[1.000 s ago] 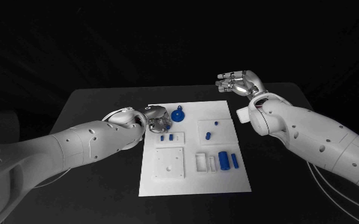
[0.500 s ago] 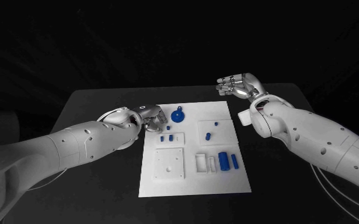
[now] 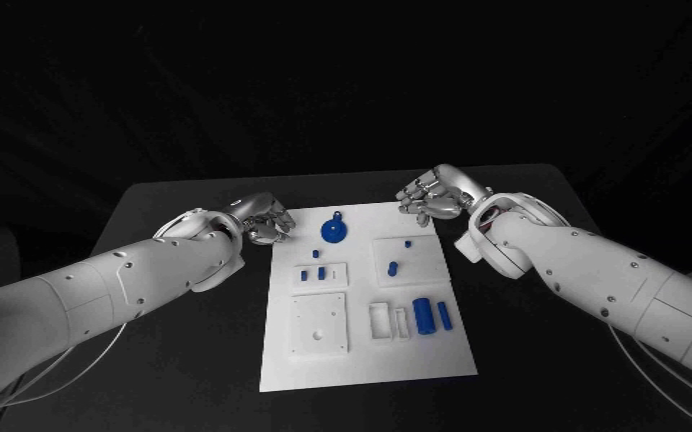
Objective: Assemble the parts on the task board
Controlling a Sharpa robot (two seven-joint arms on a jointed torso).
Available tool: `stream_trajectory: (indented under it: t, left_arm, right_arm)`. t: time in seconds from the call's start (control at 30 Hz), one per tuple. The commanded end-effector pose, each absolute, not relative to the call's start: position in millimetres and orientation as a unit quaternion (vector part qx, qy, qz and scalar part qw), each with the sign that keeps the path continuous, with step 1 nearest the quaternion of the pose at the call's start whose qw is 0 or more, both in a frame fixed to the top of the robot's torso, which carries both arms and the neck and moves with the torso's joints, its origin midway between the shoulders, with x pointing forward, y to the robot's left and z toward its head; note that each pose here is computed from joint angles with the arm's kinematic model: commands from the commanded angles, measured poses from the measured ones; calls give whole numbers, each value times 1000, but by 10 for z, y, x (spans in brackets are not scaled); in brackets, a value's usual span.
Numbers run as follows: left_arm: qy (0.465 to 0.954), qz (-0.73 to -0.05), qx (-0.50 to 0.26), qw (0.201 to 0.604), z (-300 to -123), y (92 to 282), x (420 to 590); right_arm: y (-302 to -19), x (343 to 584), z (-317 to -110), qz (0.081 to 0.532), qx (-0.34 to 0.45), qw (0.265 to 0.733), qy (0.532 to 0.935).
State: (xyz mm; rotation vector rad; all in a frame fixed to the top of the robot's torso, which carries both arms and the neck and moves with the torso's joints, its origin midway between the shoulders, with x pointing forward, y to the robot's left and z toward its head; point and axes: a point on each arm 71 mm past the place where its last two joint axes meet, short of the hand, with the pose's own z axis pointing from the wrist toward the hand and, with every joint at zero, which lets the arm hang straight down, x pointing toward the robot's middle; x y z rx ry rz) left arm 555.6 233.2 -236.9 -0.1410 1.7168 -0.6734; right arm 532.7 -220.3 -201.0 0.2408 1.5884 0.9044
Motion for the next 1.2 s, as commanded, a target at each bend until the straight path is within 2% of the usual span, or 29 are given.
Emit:
stream_trajectory:
  t: [0.03, 0.23, 0.4, 0.73, 1.2]
  left_arm:
    - [689, -393, -218, 569, -2243, 2395, 5553]
    - [661, -466, -249, 532, -2121, 2334, 5416]
    - [643, -505, -268, 509, -2058, 2266, 5302]
    - [628, -529, -287, 494, -1983, 2259, 5206]
    - [620, -533, -302, 491, -1969, 2282, 5198]
  right_arm:
    - [-2148, 5279, -2111, 287, -21, 618, 732]
    - [-2074, 5195, -2203, 204, -84, 628, 746]
    - [-2023, 5148, -2261, 166, -105, 648, 736]
    - [-1952, 5084, -2391, 137, -123, 662, 726]
    - [-1894, 5062, -2518, 138, -129, 664, 723]
